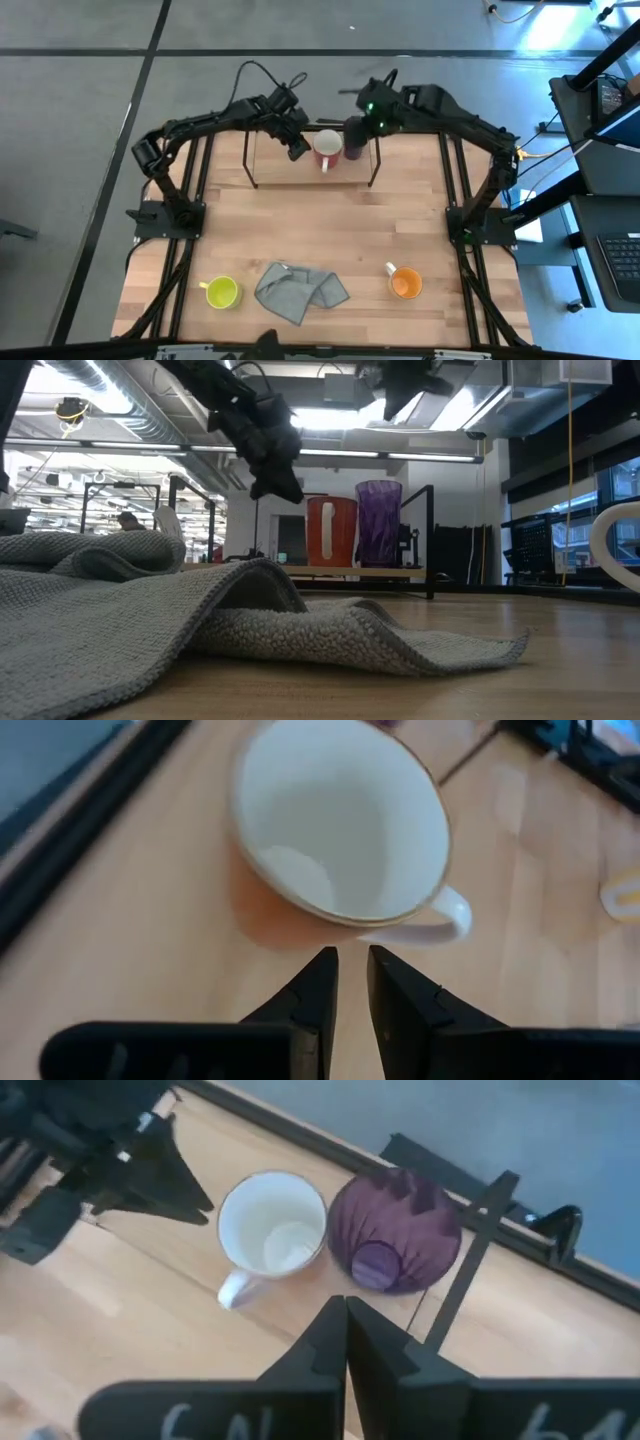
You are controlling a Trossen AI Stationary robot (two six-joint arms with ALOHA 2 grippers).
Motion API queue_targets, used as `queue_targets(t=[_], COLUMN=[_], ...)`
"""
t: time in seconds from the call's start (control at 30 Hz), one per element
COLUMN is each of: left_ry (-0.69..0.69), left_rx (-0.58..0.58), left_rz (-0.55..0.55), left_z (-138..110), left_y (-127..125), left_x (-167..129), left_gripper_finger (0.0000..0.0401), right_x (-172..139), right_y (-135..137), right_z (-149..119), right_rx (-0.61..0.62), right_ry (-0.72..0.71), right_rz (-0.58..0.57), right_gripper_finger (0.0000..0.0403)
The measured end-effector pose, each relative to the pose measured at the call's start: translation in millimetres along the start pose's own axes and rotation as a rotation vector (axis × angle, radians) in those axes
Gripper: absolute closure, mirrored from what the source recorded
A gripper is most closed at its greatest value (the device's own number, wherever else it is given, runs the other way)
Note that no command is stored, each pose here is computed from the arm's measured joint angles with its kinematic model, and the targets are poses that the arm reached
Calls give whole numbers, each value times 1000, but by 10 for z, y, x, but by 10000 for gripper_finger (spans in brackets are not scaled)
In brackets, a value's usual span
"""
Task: Stack small to large cups/mugs on shelf
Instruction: Adjust the violet cup on the shelf
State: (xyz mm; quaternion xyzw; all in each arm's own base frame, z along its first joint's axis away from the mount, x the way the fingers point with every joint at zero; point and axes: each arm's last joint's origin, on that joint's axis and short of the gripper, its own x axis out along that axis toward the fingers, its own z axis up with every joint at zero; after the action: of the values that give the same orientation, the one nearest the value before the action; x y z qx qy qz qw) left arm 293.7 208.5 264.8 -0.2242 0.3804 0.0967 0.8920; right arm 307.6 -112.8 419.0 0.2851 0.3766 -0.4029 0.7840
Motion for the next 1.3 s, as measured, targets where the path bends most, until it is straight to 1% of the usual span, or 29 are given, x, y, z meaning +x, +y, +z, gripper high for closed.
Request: queue_targets(t=[0.1,0.17,0.27,0.37,0.5,0.63,0.83,0.93,1.07,1.17,1.3], left_ry=[-19,-24,-38,-44,-53,-51,-50,-46,-35,-29,-29], left_rx=[-20,-34,-42,-46,-43,-46,-61,-69,-75,-78,-78], left_rz=[21,31,41,47,48,66,73,74,83,96,99], left_z=[5,2,2,-1,5,4,2,-4,-17,-22,-22], left_y=[56,84,101,106,97,107,111,121,125,129,130], left_x=[-129,-192,-289,-340,-365,-363,-364,-369,-370,-369,-369], left_gripper_finger=[348,348,348,348,348,348,348,348,348,348,348], right_x=[88,146,200,266,440,749,1164,1295,1473,1557,1632], right_y=[-124,-223,-456,-690,-873,-905,-983,-1015,-1052,-1060,-1060], right_z=[149,246,389,518,668,760,809,831,827,820,801], right_rx=[16,29,74,138,183,180,157,159,152,158,155], right_ry=[-5,-20,-35,-25,-14,24,93,117,162,202,232], right_rz=[26,20,-15,-14,36,72,52,83,94,146,153], right_gripper_finger=[391,391,391,391,391,391,391,391,391,391,391])
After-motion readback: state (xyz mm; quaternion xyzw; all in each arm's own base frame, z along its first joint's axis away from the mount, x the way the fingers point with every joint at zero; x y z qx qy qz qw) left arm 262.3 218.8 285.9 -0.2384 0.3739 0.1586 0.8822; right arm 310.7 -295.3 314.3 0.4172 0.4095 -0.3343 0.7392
